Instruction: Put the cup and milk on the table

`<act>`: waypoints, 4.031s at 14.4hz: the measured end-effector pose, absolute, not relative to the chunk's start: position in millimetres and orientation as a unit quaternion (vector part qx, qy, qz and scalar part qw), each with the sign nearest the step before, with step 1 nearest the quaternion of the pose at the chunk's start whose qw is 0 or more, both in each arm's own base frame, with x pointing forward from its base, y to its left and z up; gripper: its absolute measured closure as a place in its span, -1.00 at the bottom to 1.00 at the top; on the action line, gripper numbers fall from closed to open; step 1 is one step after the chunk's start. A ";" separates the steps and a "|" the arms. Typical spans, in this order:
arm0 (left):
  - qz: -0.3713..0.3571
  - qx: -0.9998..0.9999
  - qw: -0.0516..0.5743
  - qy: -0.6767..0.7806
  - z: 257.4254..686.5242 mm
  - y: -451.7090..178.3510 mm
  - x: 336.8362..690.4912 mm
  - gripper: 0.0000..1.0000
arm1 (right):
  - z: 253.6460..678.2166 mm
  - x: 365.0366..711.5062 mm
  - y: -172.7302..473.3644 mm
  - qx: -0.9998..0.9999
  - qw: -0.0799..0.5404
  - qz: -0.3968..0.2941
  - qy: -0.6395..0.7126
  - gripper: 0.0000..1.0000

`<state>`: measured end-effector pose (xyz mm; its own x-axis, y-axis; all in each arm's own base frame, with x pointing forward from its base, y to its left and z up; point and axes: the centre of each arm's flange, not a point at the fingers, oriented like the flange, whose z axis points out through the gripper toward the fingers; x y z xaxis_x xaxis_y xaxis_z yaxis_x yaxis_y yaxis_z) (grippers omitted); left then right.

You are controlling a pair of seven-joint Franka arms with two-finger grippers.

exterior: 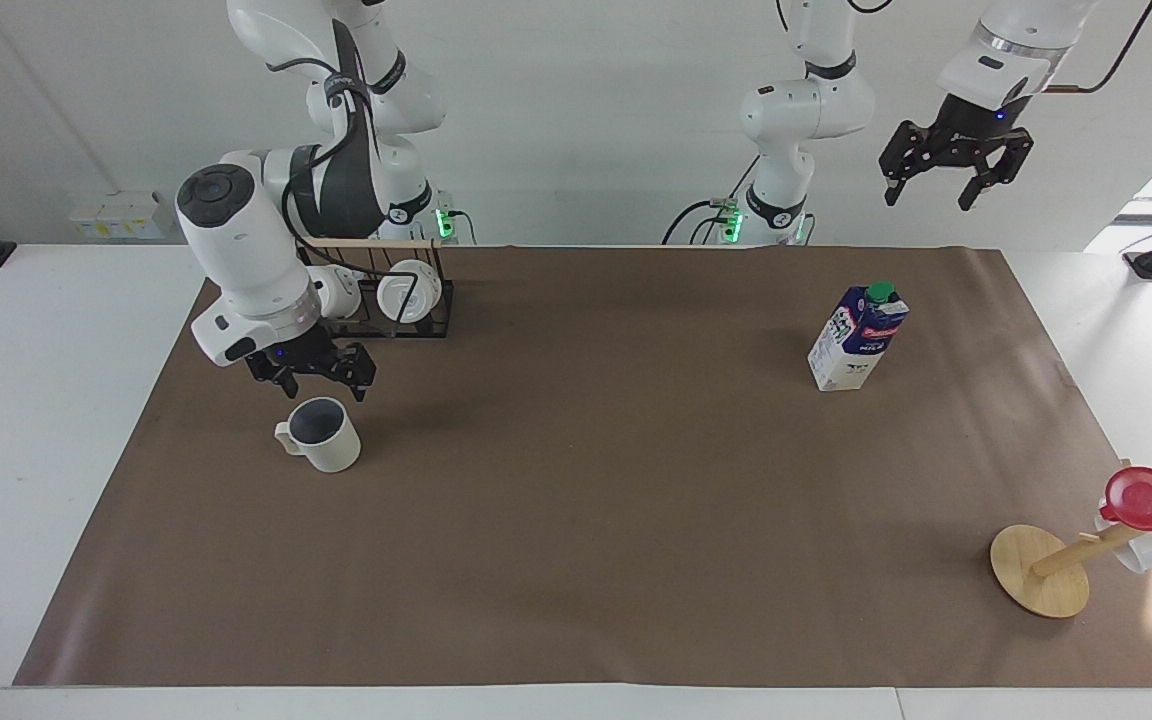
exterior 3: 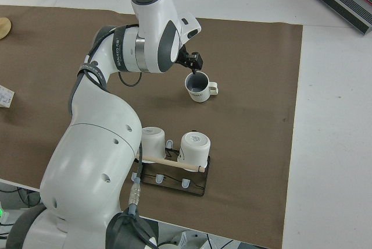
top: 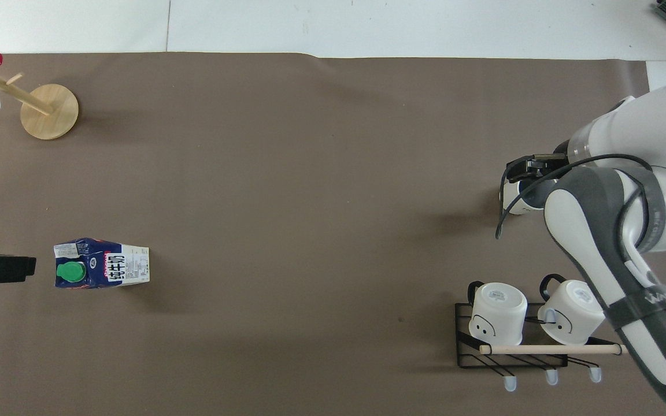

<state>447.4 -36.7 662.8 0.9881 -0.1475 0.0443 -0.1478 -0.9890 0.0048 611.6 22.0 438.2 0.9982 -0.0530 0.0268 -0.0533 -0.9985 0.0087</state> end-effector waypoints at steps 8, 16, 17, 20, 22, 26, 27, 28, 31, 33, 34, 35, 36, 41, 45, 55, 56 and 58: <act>0.022 0.997 0.004 -0.074 662.8 -36.7 447.4 -1.00 | 383.2 613.1 21.5 1.000 0.005 0.009 -0.024 -1.00; 0.022 0.997 0.004 -0.074 662.8 -36.7 447.4 -1.00 | 352.4 605.6 19.4 1.000 0.006 -0.006 -0.024 -0.99; 0.022 0.997 0.004 -0.074 662.8 -36.7 447.4 -1.00 | 351.9 605.6 19.5 1.000 0.006 -0.007 -0.024 -0.91; 0.022 0.997 0.004 -0.074 662.8 -36.7 447.4 -1.00 | 351.7 605.6 19.4 1.000 0.007 -0.007 -0.024 -0.20; 0.022 0.997 0.004 -0.074 662.8 -36.7 447.4 -1.00 | 351.7 605.6 19.0 1.000 0.007 -0.007 -0.024 0.24; 0.022 0.997 0.004 -0.074 662.8 -36.7 447.4 -1.00 | 351.9 605.9 17.0 1.000 0.007 -0.006 -0.025 0.91; 0.022 0.997 0.004 -0.074 662.8 -36.7 447.4 -1.00 | 351.9 605.9 17.0 1.000 0.007 -0.006 -0.025 0.91; 0.022 0.997 0.004 -0.074 662.8 -36.7 447.4 -1.00 | 352.0 606.0 17.1 1.000 0.007 -0.006 -0.025 0.91; 0.022 0.997 0.004 -0.074 662.8 -36.7 447.4 -1.00 | 356.5 608.6 17.8 1.000 0.006 -0.001 -0.025 0.91; 0.021 0.997 0.004 -0.074 662.8 -36.7 447.3 -1.00 | 362.4 611.9 20.1 1.000 0.006 0.005 -0.023 0.91; 0.020 0.997 0.004 -0.074 662.9 -36.7 446.8 -1.00 | 365.5 613.5 22.6 1.000 0.005 0.009 -0.021 0.91; 0.019 0.997 0.004 -0.074 663.6 -36.7 446.2 -1.00 | 369.4 615.4 26.5 1.000 0.005 0.013 -0.018 0.91; 0.019 0.997 0.004 -0.074 664.5 -36.8 445.9 -1.00 | 373.9 617.4 33.0 1.000 0.004 0.017 -0.014 0.91; 0.016 0.997 0.004 -0.074 665.5 -36.8 444.7 -1.00 | 393.6 616.8 103.4 1.000 0.002 0.020 0.003 0.91; 0.016 0.997 0.004 -0.073 665.8 -36.9 444.6 -1.00 | 403.5 598.5 192.7 1.000 -0.002 0.022 0.000 0.91; 0.011 0.998 0.003 -0.070 612.1 -37.9 454.2 -1.00 | 448.9 539.6 343.8 1.000 -0.017 0.020 0.011 0.91; 0.011 0.998 0.003 -0.068 591.4 -37.0 456.6 -1.00 | 446.7 533.3 355.0 1.000 -0.017 0.018 0.011 0.91; 0.013 0.998 0.002 -0.066 549.2 -35.2 458.1 -1.00 | 435.1 521.0 381.6 1.000 -0.015 0.010 0.008 0.91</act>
